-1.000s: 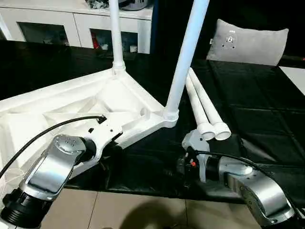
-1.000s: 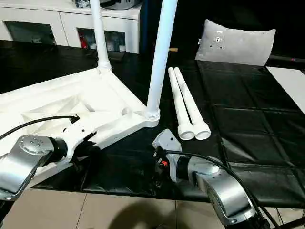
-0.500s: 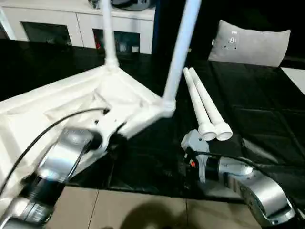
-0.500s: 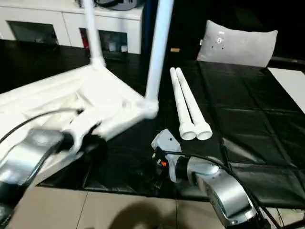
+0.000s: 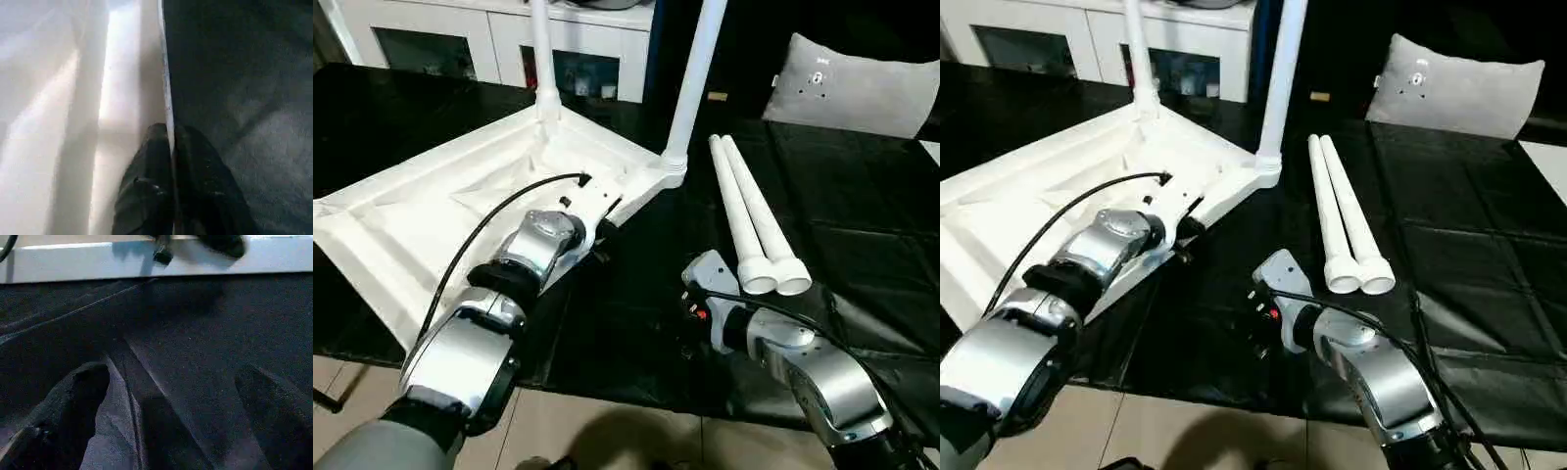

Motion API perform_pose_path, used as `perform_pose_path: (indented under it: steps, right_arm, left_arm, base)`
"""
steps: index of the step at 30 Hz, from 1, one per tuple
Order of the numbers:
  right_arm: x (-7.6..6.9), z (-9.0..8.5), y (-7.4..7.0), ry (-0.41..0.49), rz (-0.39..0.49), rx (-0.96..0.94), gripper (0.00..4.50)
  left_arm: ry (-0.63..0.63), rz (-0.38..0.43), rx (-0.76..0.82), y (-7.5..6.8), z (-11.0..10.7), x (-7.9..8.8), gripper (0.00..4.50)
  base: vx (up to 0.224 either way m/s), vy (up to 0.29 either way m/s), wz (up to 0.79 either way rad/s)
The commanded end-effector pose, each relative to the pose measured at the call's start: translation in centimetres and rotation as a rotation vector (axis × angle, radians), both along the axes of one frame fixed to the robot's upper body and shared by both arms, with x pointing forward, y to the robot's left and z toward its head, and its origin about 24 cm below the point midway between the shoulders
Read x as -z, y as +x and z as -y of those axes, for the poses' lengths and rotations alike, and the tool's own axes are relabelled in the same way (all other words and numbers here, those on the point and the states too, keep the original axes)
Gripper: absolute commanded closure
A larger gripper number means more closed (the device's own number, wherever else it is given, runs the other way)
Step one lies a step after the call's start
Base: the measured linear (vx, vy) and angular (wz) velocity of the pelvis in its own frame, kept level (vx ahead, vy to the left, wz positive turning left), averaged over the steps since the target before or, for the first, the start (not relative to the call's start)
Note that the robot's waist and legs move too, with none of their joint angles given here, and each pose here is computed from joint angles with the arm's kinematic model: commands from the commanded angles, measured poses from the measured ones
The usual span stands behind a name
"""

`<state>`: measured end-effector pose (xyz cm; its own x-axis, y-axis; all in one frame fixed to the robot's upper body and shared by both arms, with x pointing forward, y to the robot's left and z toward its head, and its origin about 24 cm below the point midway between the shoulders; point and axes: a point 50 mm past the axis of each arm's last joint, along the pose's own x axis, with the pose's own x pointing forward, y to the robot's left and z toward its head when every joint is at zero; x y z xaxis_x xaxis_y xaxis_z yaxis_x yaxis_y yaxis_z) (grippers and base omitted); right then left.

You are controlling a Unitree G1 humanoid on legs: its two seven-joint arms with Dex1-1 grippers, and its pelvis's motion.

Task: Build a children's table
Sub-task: Rotate table base

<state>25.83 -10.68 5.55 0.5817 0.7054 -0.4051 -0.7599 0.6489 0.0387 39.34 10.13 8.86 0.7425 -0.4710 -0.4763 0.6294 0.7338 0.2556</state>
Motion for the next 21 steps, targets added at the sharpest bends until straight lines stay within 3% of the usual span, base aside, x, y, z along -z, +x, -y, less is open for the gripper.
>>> perform_pose_path:
  steps: [1,7,10,12,13,15,16,17,21]
  right_arm:
    - [0.0,0.1,0.1,-0.005,0.018,0.015,0.0]
    - [-0.4,0.2,-0.4,0.02,0.024,0.016,0.0]
    - [-0.5,0.2,-0.5,0.026,0.025,0.014,0.0]
    - [-0.5,0.2,-0.6,0.027,0.025,0.011,0.0]
    - [-0.5,0.2,-0.7,0.028,0.022,0.004,0.0]
    - [-0.5,0.2,-0.7,0.029,0.02,0.0,0.0]
    - [-0.5,0.1,-0.8,0.03,0.016,-0.007,0.0]
    - [-0.5,0.1,-0.8,0.03,0.016,-0.007,0.0]
    - [-0.5,-0.1,-1.1,0.034,0.0,-0.04,0.0]
  left_arm:
    - [-0.022,0.084,0.019,0.7,0.7,-1.9,3.85]
    - [-0.112,0.074,0.072,-0.2,-0.1,-2.0,3.68]
    - [-0.14,0.073,0.09,-1.0,-0.7,-2.0,3.33]
    - [-0.138,0.047,0.11,-2.3,-1.6,-1.8,3.33]
    - [-0.122,0.012,0.12,-3.9,-2.7,-1.6,3.27]
    - [-0.114,-0.009,0.115,-4.6,-3.3,-1.5,2.98]
    - [-0.088,-0.058,0.12,-6.1,-4.4,-1.3,2.91]
    - [-0.088,-0.058,0.12,-6.1,-4.4,-1.3,2.91]
    - [-0.06,-0.144,0.059,-8.9,-7.0,-1.2,2.66]
  base:
    - [0.0,0.0,0.0]
    - [0.0,0.0,0.0]
    - [0.0,0.0,0.0]
    - [0.0,0.0,0.0]
    - [0.0,0.0,0.0]
    - [0.0,0.0,0.0]
    - [0.0,0.0,0.0]
    - [0.0,0.0,0.0]
    - [0.0,0.0,0.0]
